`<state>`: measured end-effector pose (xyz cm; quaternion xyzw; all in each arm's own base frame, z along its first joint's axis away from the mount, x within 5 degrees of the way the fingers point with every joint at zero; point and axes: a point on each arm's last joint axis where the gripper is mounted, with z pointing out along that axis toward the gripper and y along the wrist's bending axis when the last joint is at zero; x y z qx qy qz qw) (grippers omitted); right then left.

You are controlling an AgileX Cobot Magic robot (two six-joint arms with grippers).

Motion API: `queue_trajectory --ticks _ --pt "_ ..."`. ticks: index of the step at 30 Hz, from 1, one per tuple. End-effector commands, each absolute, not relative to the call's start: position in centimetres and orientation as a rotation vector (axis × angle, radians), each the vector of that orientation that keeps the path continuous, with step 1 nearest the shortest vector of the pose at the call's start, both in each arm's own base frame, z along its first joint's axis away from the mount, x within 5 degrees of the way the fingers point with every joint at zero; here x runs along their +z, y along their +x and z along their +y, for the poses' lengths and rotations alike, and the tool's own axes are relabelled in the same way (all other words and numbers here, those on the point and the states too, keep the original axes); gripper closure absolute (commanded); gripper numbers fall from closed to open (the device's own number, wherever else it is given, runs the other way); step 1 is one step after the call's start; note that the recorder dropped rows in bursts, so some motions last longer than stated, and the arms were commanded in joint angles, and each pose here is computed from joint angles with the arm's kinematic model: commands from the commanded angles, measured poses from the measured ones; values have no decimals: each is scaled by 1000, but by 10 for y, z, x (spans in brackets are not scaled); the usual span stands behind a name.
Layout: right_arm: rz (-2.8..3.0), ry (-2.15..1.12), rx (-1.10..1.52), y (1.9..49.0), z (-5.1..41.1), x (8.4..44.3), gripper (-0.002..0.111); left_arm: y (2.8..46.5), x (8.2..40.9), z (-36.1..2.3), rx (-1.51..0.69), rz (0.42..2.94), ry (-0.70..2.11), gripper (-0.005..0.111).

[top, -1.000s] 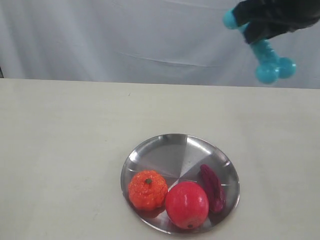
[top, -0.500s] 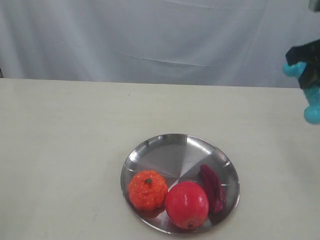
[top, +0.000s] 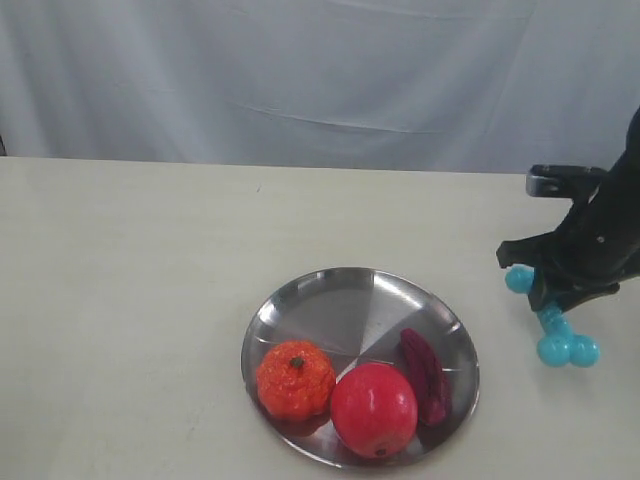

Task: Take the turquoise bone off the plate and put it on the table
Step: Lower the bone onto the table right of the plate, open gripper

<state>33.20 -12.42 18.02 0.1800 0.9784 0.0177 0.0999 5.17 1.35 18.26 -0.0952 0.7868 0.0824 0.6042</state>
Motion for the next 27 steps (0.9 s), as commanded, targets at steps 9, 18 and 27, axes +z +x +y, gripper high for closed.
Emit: queue_trajectory --ticks 9,18,27 --pt "2940 602 95 344 -129 126 108 52 182 14 188 1816 -224 107" --pt "2940 550 89 343 -129 131 69 52 182 14 188 1816 -224 107" --pt "2758 500 34 332 -124 209 68 52 182 14 188 1816 -224 107"
